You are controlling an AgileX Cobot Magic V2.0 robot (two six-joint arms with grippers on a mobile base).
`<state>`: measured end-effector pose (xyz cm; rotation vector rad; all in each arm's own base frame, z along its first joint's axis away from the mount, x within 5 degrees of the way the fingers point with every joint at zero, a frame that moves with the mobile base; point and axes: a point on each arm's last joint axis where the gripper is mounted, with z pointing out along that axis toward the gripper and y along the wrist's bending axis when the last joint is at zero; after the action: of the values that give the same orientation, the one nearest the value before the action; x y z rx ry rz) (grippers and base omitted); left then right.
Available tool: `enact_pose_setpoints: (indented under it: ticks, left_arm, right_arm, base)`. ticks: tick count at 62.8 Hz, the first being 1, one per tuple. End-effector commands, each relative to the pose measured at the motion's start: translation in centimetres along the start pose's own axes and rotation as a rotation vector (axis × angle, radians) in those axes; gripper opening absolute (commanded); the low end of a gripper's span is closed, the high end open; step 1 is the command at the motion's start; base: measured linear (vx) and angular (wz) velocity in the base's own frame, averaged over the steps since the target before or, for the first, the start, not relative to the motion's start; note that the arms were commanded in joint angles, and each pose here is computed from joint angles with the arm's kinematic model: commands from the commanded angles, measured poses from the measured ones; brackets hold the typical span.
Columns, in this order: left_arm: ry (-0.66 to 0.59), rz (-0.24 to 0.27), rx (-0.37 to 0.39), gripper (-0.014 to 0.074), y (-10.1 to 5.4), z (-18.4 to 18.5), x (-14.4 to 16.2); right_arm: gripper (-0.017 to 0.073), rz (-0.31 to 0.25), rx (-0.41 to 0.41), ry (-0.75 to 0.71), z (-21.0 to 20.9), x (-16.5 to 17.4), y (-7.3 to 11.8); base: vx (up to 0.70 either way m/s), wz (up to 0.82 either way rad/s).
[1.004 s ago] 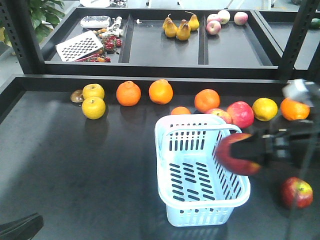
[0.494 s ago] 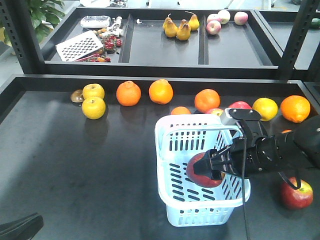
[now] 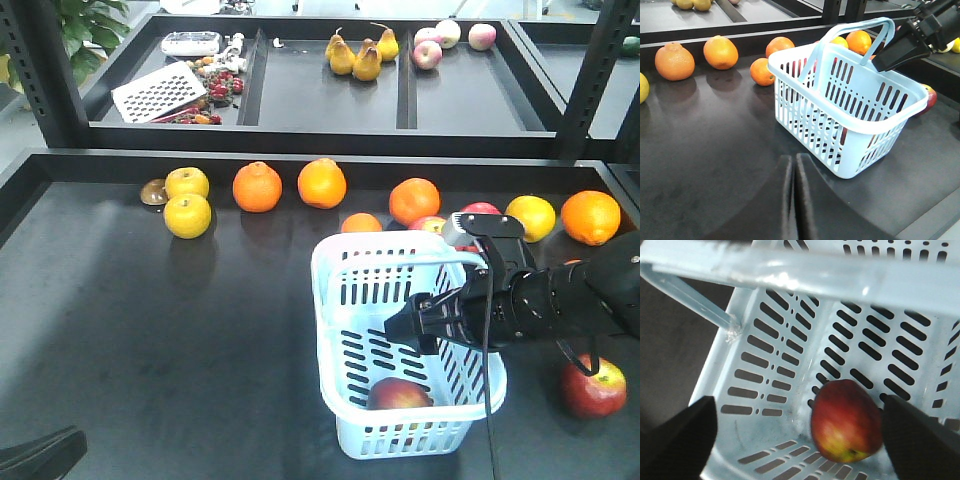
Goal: Pick three apples into basket with both arms
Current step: 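Carry the apple over the basket and release it inside, then move the right gripper back to a second red apple and grasp it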
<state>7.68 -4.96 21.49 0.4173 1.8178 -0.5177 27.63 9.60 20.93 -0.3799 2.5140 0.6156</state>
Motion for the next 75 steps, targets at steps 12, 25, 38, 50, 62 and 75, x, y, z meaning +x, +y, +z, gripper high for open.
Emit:
enact_pose_setpoints:
  ticks: [12,25,38,50,62,75]
  left_arm:
    - [-0.012,0.001,-0.017,-0.0008,0.2,0.0,-0.6]
    - [-0.012,0.001,-0.018,-0.0008,0.2,0.0,-0.6]
    - [-0.012,0.001,-0.018,-0.0008,0.2,0.0,-0.6]
    - [-0.012,0.001,-0.017,-0.0008,0.2,0.0,-0.6]
    - [-0.011,0.001,-0.016,-0.0008,0.1,0.0,-0.6]
    - [-0.011,0.001,-0.016,-0.0008,0.1,0.0,-0.6]
  right_arm:
    - [0.0119,-0.088,0.017,-0.017,-4.1,-0.4,1.6]
    - [-0.0008,-0.099,0.245,0.012,-7.0,0.3,0.7]
    - [-0.0001,-0.074,0.532,-0.012,-9.3,0.5,-1.2]
    - [0.0073,0.001,0.645,-0.032,-9.6,0.2,-3.4]
    - [0.033,0.229,0.679,0.026,-10.0,0.7,-9.1]
    - [0.0645,0.326,0.669,0.121,-9.1,0.2,-13.6]
  base:
    - [0.0,0.0]
    - [0.0,0.0]
    - [0.0,0.0]
    - [0.0,0.0]
    - [0.0,0.0]
    - [0.0,0.0]
